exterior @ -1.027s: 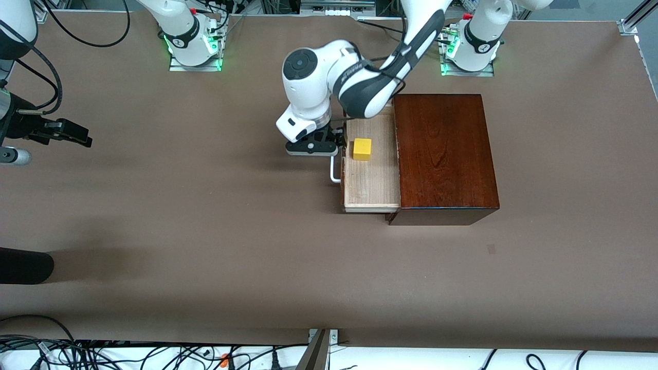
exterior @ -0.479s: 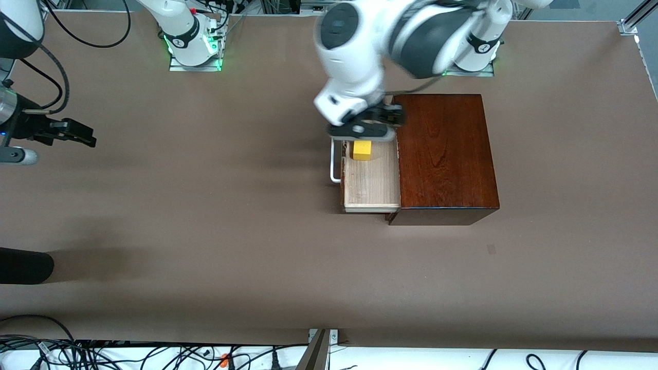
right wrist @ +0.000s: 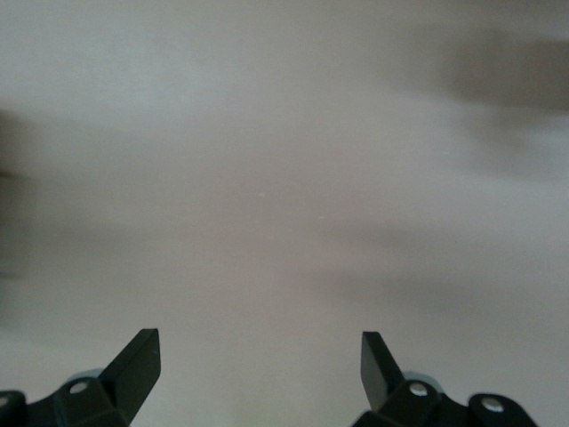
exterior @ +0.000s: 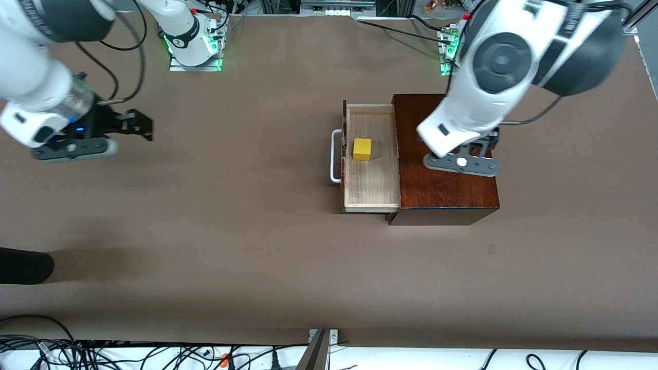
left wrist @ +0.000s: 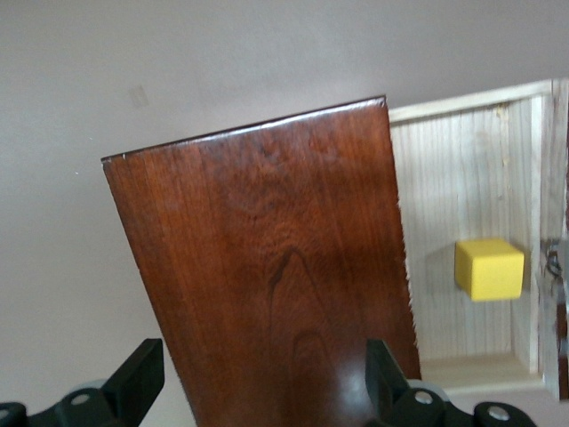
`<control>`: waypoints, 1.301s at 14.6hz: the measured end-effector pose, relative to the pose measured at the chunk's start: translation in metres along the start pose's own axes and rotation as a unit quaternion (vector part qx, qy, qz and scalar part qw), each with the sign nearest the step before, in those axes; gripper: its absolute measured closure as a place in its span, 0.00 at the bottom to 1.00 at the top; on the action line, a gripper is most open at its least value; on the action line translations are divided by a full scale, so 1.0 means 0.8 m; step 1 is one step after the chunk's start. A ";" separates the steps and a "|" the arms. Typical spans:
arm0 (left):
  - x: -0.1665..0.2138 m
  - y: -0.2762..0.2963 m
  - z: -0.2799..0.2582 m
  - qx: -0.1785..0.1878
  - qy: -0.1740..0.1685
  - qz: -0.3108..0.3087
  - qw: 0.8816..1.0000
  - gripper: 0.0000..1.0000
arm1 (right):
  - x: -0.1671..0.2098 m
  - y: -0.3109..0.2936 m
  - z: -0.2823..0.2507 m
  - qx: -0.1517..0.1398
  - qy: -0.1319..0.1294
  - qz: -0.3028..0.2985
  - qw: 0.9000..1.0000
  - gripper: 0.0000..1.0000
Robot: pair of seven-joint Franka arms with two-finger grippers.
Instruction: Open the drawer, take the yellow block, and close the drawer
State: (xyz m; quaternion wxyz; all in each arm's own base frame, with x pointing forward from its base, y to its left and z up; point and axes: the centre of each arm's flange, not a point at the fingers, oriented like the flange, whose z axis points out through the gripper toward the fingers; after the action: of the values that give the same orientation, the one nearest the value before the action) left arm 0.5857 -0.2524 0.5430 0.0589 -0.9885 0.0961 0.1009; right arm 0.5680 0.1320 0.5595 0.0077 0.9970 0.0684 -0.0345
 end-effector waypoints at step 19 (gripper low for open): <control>-0.097 -0.177 0.000 -0.018 0.069 -0.047 0.996 0.00 | -0.025 -0.484 0.112 0.057 0.002 0.587 0.807 0.00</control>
State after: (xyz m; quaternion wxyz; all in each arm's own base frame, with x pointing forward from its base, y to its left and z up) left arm 0.5398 -0.1006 0.5732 0.0390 -0.9974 0.0513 0.0309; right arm 0.4893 0.5112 0.4678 -0.0300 0.8456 -0.5324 -0.0255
